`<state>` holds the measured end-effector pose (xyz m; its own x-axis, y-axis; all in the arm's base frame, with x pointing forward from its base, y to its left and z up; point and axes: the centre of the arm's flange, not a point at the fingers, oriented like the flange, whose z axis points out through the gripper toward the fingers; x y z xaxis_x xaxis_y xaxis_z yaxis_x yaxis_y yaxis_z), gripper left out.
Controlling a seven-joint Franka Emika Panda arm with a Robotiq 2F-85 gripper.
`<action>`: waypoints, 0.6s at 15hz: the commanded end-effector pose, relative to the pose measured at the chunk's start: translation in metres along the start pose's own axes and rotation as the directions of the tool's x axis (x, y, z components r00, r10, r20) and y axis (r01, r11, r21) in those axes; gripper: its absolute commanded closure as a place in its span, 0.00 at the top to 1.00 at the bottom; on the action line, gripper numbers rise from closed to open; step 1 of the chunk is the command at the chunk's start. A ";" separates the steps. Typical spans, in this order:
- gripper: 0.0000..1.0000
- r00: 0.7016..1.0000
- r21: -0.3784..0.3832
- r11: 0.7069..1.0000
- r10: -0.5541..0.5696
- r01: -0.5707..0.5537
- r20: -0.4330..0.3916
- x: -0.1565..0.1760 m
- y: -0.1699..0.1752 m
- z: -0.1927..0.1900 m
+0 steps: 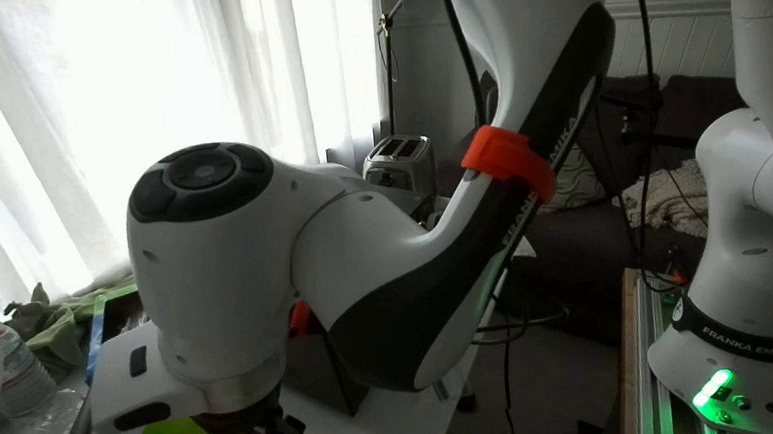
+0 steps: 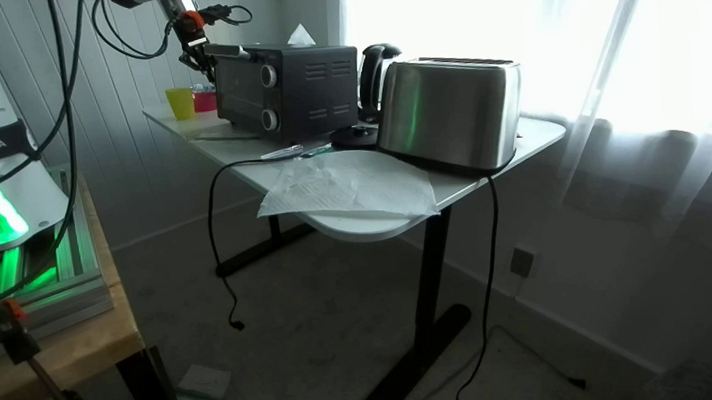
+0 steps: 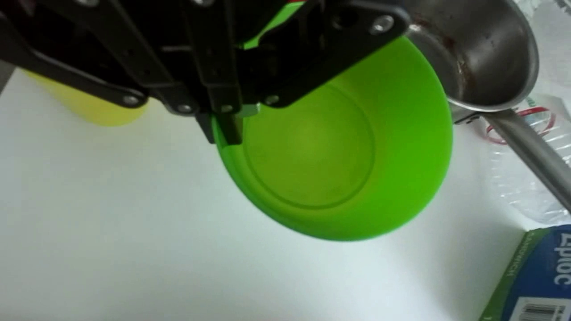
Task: Put the green bowl inside the red bowl and yellow cup in the green bowl and then lift them and put the on the microwave
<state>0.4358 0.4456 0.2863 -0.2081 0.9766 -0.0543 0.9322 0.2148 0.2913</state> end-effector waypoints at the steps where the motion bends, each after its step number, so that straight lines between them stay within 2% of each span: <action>1: 0.01 0.999 -0.060 0.997 -0.048 0.048 -0.005 0.018 -0.007 -0.025; 9: 0.01 0.989 -0.031 0.993 -0.115 0.113 -0.096 0.086 -0.019 -0.026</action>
<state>0.3944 0.4988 0.3058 -0.3165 0.9484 -0.0166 0.8974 0.3051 0.3186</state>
